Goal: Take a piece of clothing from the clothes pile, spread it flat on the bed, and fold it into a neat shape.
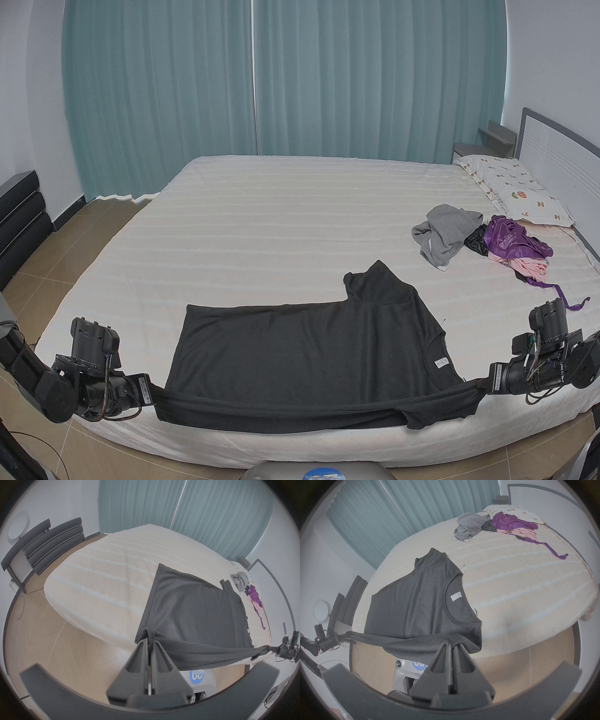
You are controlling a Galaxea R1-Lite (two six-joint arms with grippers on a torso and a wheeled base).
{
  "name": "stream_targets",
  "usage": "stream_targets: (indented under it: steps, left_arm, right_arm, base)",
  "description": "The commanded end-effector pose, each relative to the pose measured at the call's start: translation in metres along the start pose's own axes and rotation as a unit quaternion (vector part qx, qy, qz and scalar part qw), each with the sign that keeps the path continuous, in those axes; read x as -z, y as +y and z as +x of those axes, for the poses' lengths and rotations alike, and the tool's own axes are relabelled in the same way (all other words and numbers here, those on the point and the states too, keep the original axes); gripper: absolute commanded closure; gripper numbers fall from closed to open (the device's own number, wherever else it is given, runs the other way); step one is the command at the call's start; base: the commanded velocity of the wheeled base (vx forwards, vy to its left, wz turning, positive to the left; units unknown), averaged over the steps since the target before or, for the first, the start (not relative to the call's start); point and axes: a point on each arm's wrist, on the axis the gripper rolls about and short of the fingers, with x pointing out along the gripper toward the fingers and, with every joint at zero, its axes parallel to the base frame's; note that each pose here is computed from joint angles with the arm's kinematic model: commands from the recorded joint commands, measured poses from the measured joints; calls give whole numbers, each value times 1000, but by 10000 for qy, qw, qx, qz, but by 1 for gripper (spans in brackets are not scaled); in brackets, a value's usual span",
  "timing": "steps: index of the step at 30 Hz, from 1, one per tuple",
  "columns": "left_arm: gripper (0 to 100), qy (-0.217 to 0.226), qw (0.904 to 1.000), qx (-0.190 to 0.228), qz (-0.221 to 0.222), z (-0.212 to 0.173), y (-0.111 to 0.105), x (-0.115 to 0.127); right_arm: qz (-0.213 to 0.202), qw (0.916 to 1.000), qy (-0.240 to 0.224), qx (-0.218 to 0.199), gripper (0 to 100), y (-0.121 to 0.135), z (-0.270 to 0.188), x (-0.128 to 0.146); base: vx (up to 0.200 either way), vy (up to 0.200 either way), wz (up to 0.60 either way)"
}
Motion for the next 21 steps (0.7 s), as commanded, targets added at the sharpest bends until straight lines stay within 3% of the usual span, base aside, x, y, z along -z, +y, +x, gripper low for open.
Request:
stream_targets:
  steps: [1,21]
  left_arm:
    - [100,-140,9999,30,4,-8,1,-2]
    - [100,17,10000,-27,27,-7,3,7]
  right_arm:
    - [-24,9999,159,24,100,-1,2,6]
    - [-15,9999,143,-15,100,-1,-3,12]
  base:
    - [0,0,0]
    - [0,0,0]
